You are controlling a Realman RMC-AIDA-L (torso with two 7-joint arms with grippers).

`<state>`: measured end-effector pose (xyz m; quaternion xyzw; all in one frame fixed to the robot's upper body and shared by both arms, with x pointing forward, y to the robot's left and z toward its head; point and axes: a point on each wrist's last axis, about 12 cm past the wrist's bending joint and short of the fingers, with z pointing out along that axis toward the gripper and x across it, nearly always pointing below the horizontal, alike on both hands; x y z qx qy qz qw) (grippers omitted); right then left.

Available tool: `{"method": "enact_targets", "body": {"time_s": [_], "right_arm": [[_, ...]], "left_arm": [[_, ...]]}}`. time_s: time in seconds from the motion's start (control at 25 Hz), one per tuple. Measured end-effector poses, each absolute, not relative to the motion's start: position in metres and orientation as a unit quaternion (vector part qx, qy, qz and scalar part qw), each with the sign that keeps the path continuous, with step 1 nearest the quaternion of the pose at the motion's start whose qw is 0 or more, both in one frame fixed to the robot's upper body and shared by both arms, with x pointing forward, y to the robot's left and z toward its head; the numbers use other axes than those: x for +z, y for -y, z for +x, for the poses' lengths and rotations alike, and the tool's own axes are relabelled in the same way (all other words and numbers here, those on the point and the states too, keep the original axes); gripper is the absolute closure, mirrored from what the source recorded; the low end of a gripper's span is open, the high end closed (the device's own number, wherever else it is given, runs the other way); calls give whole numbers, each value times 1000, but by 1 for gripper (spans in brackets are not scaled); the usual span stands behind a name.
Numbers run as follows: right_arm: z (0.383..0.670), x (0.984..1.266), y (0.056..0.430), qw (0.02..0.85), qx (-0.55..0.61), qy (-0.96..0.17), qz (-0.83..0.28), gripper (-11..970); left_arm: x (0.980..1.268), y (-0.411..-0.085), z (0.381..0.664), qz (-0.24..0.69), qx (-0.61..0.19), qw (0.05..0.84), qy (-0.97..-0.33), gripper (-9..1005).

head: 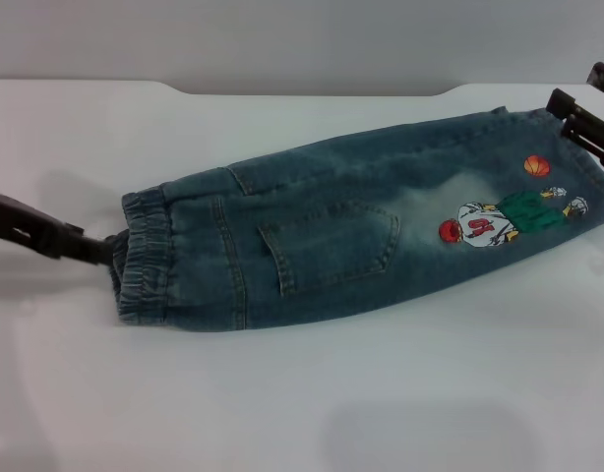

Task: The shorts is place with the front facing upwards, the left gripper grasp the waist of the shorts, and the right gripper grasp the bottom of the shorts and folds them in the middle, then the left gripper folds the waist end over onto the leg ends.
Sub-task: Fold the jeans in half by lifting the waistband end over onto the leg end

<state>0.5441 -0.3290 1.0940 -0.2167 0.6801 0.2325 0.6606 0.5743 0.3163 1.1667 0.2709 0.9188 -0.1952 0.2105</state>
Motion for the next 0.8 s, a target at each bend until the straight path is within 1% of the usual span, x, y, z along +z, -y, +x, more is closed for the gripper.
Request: {"method": "enact_targets", "body": {"time_s": [0.08,0.32,0.56,0.8], "right_arm": [[543,1094,329,661,233,-679,-218,291],[539,1093,331,665,233,-674,-221,291],[539,1094,330,667,234,-672,-222,291],[539,1095,331,669,235,-670,-218,292]], "left_arm": [[1162,-314,573,288,-195,209,-914,402],[1148,-313,570,319,-197,203,-905,409],[1132,-319,572,308,-174,190,-916,412],[1121,-316,569,314,-180,177,-915,416]]}}
